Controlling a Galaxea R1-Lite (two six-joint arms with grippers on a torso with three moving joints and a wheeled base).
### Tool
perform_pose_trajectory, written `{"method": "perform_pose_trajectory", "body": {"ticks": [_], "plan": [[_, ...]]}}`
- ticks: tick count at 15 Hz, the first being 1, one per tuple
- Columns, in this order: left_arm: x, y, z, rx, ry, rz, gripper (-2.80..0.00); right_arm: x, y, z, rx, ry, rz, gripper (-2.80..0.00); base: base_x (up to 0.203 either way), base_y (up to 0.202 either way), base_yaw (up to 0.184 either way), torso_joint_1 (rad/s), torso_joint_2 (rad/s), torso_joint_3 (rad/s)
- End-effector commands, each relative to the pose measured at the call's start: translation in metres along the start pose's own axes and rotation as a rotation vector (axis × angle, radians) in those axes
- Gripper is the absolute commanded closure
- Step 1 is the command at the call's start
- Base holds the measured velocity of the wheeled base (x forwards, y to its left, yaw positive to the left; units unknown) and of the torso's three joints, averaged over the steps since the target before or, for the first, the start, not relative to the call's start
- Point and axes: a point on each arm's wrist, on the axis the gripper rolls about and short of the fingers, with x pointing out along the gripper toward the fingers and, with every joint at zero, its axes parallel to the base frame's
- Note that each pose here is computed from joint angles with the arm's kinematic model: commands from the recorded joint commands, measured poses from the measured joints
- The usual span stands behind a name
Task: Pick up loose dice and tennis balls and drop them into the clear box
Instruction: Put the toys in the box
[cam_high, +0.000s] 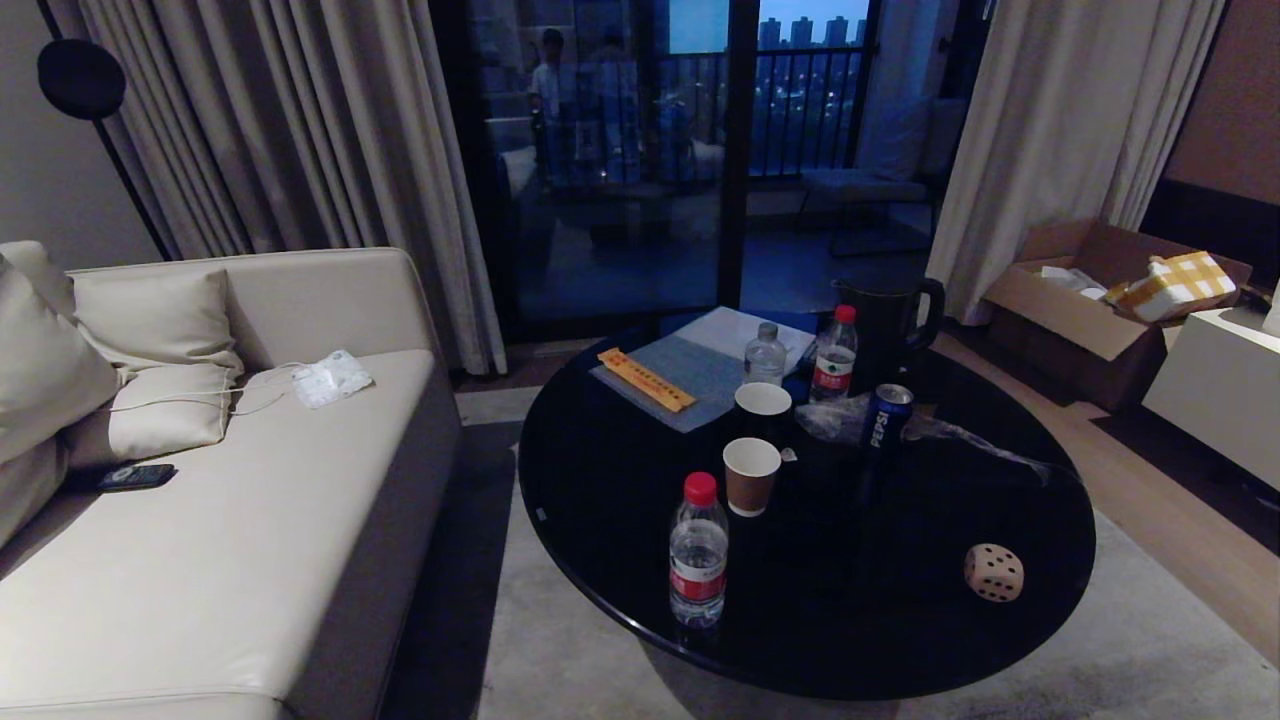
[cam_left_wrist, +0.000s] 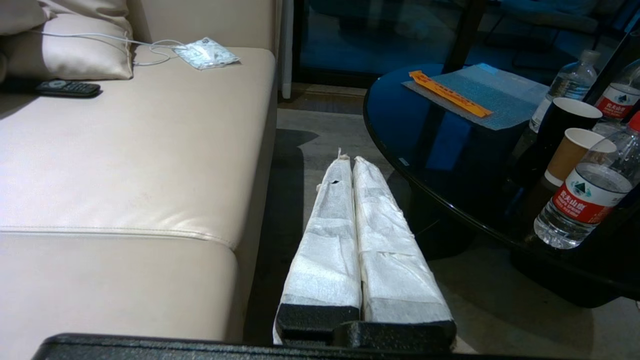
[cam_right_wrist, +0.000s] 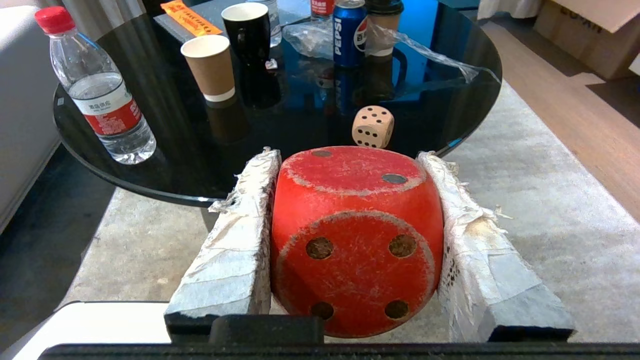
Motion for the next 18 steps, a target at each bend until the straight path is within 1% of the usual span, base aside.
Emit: {"method": "perform_pose_trajectory", "body": {"ticks": [1, 3, 4, 15, 16, 18], "plan": [[0.0, 0.0001, 0.0, -0.002, 0.0, 0.001, 0.0, 0.0001, 0.0, 0.0, -0.001, 0.002, 0.001, 0.0, 0.0, 0.0, 0.0, 0.0, 0.0, 0.0], [0.0001, 0.0, 0.0, -0.002, 0.001, 0.002, 0.0, 0.0001, 0.0, 0.0, -0.001, 0.002, 0.001, 0.0, -0.033, 0.0, -0.001, 0.001, 0.0, 0.003], [0.0001, 0.0, 0.0, -0.003, 0.001, 0.002, 0.0, 0.0001, 0.0, -0.0001, -0.001, 0.003, 0.001, 0.0, -0.147, 0.0, -0.003, 0.001, 0.0, 0.002], [0.0001, 0.0001, 0.0, -0.002, 0.001, 0.004, 0.0, 0.0001, 0.0, 0.0, 0.001, 0.002, -0.001, 0.0, -0.184, 0.0, -0.002, 0.001, 0.0, 0.004], [0.0001, 0.0001, 0.0, -0.002, 0.001, 0.004, 0.0, 0.0001, 0.0, -0.0001, 0.001, 0.003, -0.001, 0.0, -0.142, 0.0, -0.002, 0.003, 0.0, -0.002], [0.0001, 0.0, 0.0, -0.002, 0.001, 0.002, 0.0, 0.0001, 0.0, -0.0001, 0.001, 0.003, -0.001, 0.0, -0.029, 0.0, 0.0, 0.001, 0.0, 0.001]]}}
